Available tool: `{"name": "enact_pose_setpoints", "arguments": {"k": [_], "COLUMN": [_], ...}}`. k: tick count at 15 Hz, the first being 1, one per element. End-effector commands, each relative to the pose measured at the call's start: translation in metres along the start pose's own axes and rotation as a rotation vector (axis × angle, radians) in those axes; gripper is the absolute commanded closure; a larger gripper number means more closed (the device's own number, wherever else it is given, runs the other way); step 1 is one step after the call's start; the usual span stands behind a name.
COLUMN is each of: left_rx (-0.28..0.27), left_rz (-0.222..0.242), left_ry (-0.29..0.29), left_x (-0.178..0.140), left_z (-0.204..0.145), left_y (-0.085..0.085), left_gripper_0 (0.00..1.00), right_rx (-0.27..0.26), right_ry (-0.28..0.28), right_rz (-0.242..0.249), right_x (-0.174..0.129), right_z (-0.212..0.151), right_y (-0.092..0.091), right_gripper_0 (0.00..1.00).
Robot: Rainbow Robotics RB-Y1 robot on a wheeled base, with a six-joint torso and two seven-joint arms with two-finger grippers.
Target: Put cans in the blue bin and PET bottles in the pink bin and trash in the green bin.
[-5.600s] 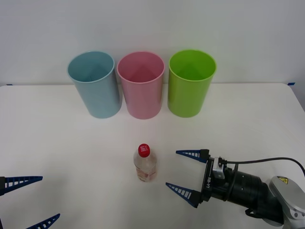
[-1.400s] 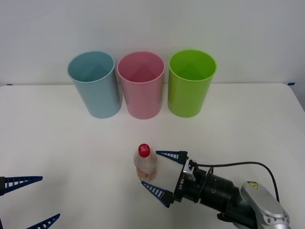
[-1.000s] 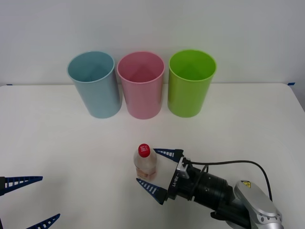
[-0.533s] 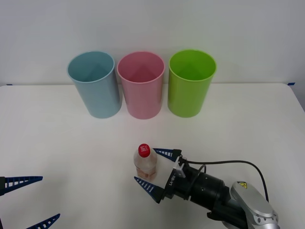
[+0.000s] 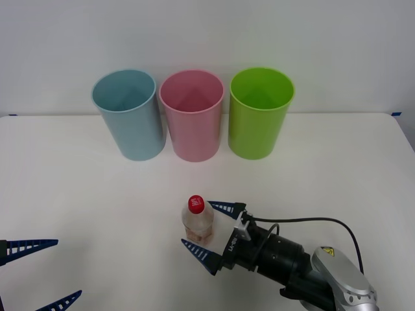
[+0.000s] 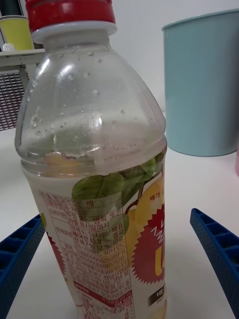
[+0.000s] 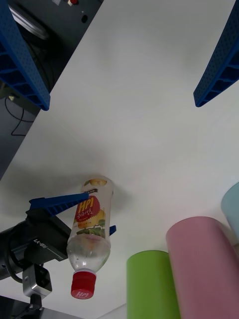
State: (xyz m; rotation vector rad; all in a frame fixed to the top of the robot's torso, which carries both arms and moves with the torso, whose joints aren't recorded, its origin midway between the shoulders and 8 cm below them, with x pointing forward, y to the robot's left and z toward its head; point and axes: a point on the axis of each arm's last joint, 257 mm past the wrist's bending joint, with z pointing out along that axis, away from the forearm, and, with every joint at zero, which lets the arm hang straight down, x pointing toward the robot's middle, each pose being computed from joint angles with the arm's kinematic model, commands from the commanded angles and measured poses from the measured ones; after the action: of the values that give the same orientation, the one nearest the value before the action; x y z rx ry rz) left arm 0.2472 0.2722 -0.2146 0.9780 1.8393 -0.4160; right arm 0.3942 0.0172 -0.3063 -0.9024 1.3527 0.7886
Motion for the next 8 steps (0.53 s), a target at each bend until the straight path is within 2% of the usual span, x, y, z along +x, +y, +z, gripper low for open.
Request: {"name": "enact_pose_setpoints", "arguments": {"k": [1,2,3,8], "left_rx": [0.000,0.000,0.000,0.000], "left_rz": [0.000,0.000,0.000,0.000], "left_ry": [0.000,0.000,0.000,0.000], "left_x": [0.0000,0.0000,0.0000,0.0000], "left_z": [0.0000,0.0000,0.0000,0.0000], "left_y": [0.0000,0.0000,0.0000,0.0000], "left_gripper_0": [0.00,0.00,0.00,0.00], "right_rx": [0.001,0.002,0.002,0.000], "right_ry": [-0.002,-0.002,-0.003,-0.006], "right_rz": [-0.001,-0.001,-0.005,-0.023], "right_x": [-0.0005,-0.0006,-0.0012,-0.0024], "right_z": [0.0000,-0.0003,0.0001,0.0008], "right_y": [-0.0002,-0.0009,-0.0012,-0.0009], "right_gripper_0": [0.71,0.92,1.00,1.00]}}
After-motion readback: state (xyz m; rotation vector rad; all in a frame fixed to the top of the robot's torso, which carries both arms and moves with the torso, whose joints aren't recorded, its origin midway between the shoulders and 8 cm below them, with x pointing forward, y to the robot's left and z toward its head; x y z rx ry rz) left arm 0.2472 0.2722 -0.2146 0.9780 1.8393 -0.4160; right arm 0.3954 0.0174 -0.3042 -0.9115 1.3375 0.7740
